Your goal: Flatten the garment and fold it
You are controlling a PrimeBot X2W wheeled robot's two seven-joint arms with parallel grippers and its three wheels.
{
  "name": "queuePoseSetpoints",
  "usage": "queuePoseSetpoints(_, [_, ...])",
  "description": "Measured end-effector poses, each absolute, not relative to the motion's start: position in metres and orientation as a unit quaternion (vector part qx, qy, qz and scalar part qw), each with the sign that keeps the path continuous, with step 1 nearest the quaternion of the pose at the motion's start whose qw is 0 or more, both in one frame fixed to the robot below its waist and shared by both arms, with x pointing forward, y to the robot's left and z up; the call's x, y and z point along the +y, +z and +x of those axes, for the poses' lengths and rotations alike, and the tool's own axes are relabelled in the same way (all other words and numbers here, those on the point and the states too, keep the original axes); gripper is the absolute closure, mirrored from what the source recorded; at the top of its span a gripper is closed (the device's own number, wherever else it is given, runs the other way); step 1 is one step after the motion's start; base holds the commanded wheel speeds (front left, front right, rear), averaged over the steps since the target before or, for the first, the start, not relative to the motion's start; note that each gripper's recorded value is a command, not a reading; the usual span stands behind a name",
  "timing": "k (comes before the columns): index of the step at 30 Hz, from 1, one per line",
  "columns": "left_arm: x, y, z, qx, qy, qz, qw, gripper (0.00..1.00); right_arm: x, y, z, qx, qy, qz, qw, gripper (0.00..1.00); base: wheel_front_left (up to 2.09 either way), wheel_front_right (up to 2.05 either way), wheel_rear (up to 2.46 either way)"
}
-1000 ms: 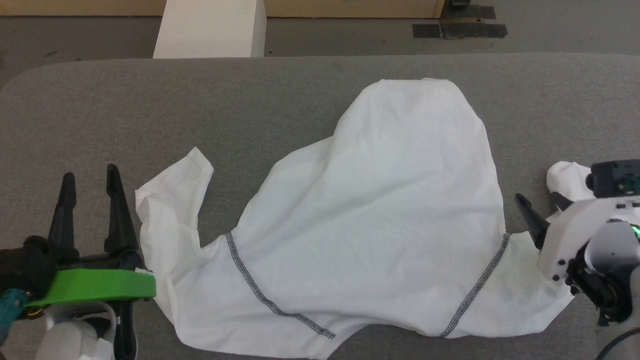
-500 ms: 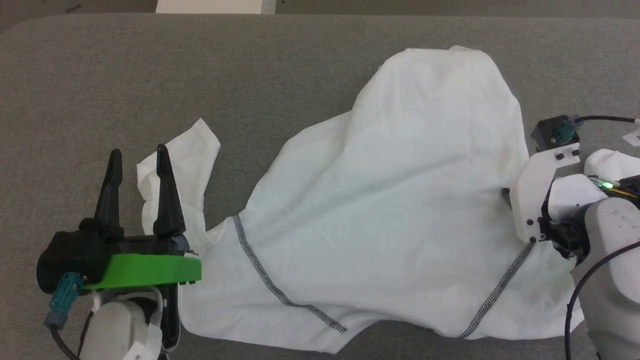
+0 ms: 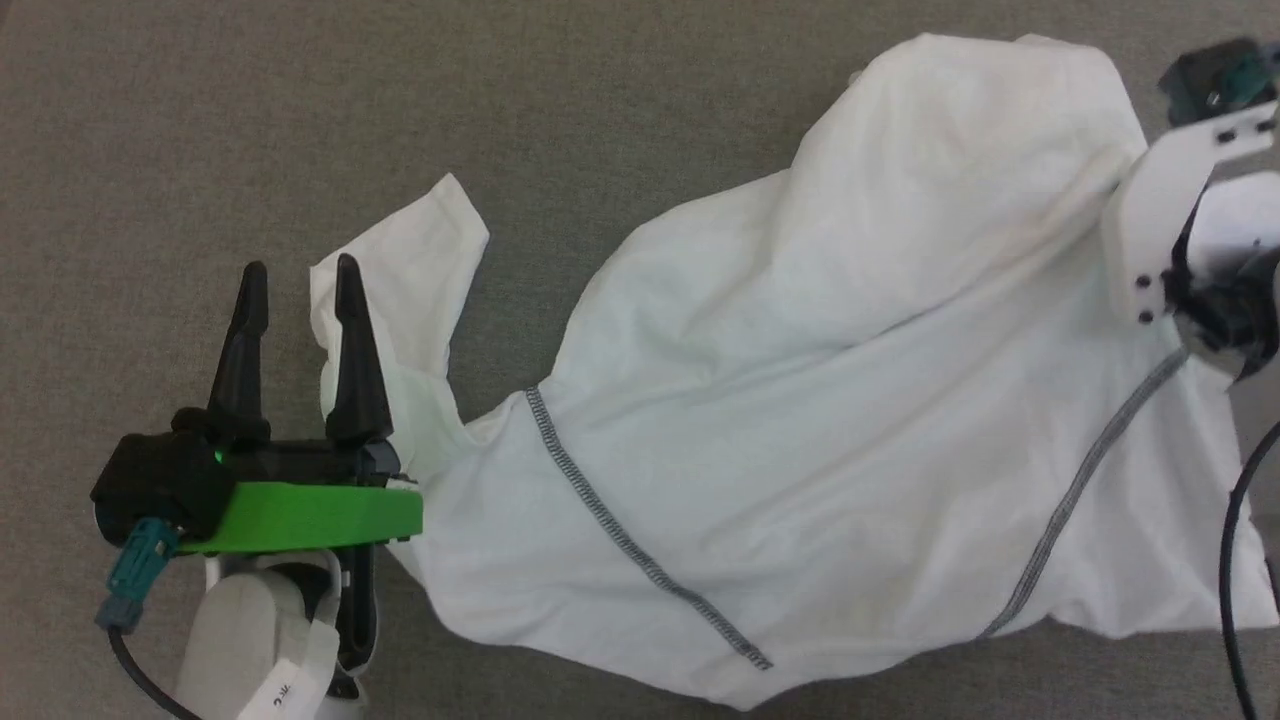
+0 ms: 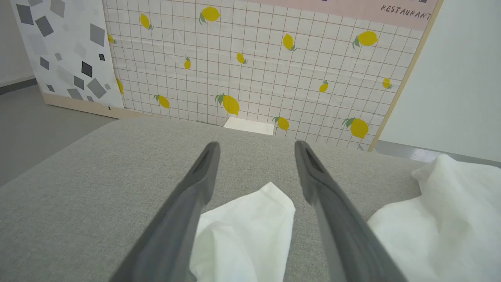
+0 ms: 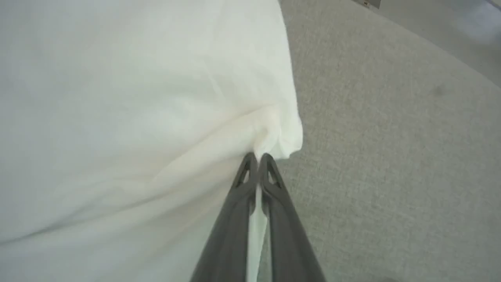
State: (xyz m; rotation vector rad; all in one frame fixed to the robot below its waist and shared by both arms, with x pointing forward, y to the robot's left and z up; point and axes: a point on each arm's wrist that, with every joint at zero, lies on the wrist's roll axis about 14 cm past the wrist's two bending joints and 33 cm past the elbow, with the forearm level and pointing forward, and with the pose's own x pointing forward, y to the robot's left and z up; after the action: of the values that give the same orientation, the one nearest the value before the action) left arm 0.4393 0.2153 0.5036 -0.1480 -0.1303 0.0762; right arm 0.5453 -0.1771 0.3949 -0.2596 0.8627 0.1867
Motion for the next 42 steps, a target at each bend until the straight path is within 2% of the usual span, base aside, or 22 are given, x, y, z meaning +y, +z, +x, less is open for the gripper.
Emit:
queuePoseSetpoints(1, [0.216,0.501,0.442,-0.063,0.036,-0.072,0.995,0.00,-0.173,0.409,0.570,0.384,0.086,-0.126,0.910,1.00,0.00,0.00,0.00])
queuePoseSetpoints(4, [0.218,0.495,0.444,-0.056,0.039,-0.070,0.995,0.00,-0.166,0.426,0.601,0.340,0.082,-0.124,0.929,1.00,0.00,0.00,0.00])
queuePoseSetpoints(7, [0.223,0.490,0.443,-0.049,0.044,-0.062,0.996,0.00,-0.158,0.434,0.622,0.303,0.080,-0.125,0.941,1.00,0.00,0.00,0.00])
queuePoseSetpoints(9, [0.226,0.486,0.442,-0.042,0.048,-0.056,0.996,0.00,-0.152,0.429,0.627,0.306,0.081,-0.119,0.941,1.00,0.00,0.00,0.00])
queuePoseSetpoints(10, [0.227,0.485,0.441,-0.039,0.050,-0.055,0.996,0.00,-0.149,0.421,0.626,0.319,0.083,-0.117,0.937,0.58,0.00,0.00,0.00])
queuePoseSetpoints(11, [0.229,0.483,0.440,-0.037,0.052,-0.054,0.997,0.00,-0.147,0.412,0.623,0.333,0.085,-0.118,0.932,0.00,0.00,0.00,0.00])
queuePoseSetpoints(14, [0.230,0.485,0.439,-0.038,0.053,-0.054,0.996,0.00,-0.143,0.403,0.617,0.352,0.089,-0.116,0.925,0.00,0.00,0.00,0.00])
queuePoseSetpoints(16, [0.230,0.488,0.438,-0.042,0.053,-0.055,0.996,0.00,-0.143,0.411,0.618,0.337,0.089,-0.107,0.931,0.00,0.00,0.00,0.00])
queuePoseSetpoints(19, [0.229,0.496,0.436,-0.052,0.052,-0.057,0.996,0.00,-0.141,0.439,0.624,0.287,0.093,-0.081,0.950,0.00,0.00,0.00,0.00])
queuePoseSetpoints(24, [0.225,0.512,0.429,-0.071,0.047,-0.061,0.995,0.00,-0.136,0.506,0.616,0.152,0.110,-0.032,0.982,0.00,0.00,0.00,0.00])
queuePoseSetpoints(28, [0.219,0.516,0.418,-0.072,0.040,-0.068,0.994,0.00,-0.142,0.532,0.583,0.089,0.114,0.006,0.989,0.00,0.00,0.00,0.00])
queuePoseSetpoints(31, [0.213,0.518,0.410,-0.072,0.035,-0.074,0.994,0.00,-0.159,0.535,0.550,0.068,0.101,0.020,0.992,0.00,0.00,0.00,0.00])
queuePoseSetpoints(38, [0.189,0.521,0.402,-0.071,0.003,-0.098,0.993,0.00,-0.190,0.507,0.464,0.085,0.044,0.091,0.991,0.00,0.00,0.00,0.00])
queuePoseSetpoints(42, [0.163,0.525,0.412,-0.063,-0.041,-0.124,0.989,0.00,-0.218,0.501,0.431,0.083,-0.009,0.127,0.988,0.00,0.00,0.00,0.00])
